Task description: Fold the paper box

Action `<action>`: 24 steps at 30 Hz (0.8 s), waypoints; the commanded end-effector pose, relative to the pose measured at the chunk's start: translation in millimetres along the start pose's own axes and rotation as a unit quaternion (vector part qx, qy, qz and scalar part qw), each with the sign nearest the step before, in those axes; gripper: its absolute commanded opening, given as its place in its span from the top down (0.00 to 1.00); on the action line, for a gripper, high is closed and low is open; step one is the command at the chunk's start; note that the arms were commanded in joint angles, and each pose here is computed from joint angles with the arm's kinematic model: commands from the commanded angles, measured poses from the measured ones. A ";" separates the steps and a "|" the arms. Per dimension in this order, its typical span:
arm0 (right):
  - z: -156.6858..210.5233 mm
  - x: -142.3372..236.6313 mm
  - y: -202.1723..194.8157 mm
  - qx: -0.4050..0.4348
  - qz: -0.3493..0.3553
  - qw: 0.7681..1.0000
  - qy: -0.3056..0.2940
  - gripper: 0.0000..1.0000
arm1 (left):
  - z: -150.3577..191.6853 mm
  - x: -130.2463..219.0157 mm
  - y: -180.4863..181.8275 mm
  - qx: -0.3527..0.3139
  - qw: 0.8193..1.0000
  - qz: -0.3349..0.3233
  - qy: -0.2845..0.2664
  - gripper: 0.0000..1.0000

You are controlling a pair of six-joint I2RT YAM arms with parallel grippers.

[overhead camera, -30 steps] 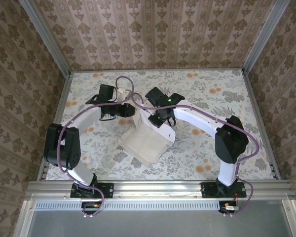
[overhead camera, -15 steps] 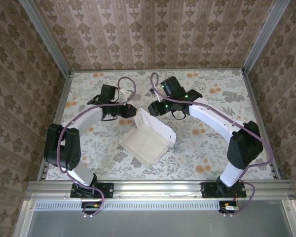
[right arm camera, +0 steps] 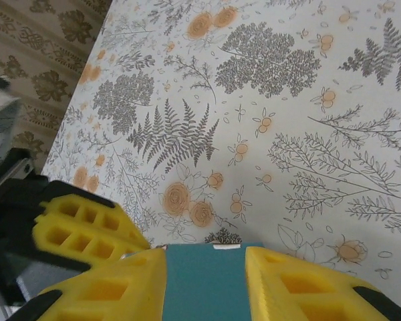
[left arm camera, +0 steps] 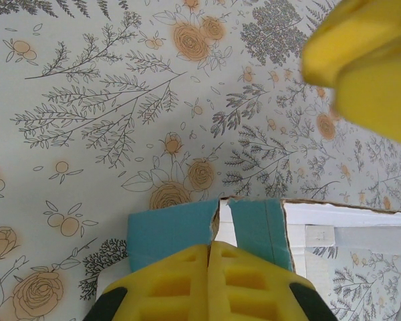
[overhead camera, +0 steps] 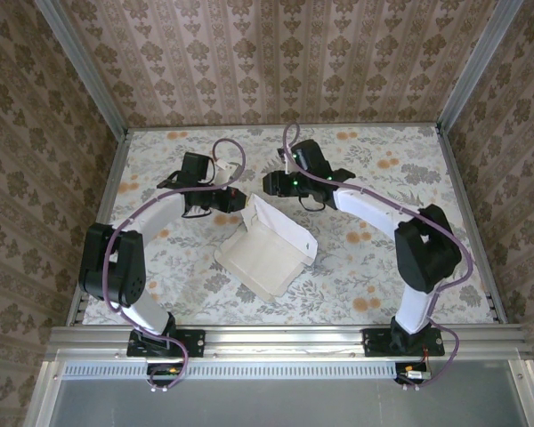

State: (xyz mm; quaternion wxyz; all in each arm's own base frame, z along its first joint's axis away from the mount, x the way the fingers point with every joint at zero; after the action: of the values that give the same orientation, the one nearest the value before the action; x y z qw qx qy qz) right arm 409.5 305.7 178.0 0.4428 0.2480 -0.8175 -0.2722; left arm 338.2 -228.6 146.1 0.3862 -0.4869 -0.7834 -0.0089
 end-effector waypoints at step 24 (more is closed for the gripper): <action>26.1 -43.3 6.7 -0.014 -0.059 0.997 0.046 0.60 | 3.9 2.5 -1.3 0.003 1.000 -0.005 0.015 0.95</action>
State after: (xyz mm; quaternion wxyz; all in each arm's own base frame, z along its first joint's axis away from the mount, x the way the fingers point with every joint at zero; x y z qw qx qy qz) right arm 410.8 334.5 152.3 0.4572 0.2878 -0.7863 -0.2999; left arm 338.1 -228.6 146.0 0.3866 -0.4867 -0.7833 -0.0089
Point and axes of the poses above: each hand's point on the last joint's axis, 136 mm out from that joint toward the fingers, its own x axis back along the fingers, its own y axis along the line the jaws close on, z = x × y, the point moved 1 cm from there along x, back along the fingers, and after that the axes turned 13 degrees about -x, right-handed, at the moved point
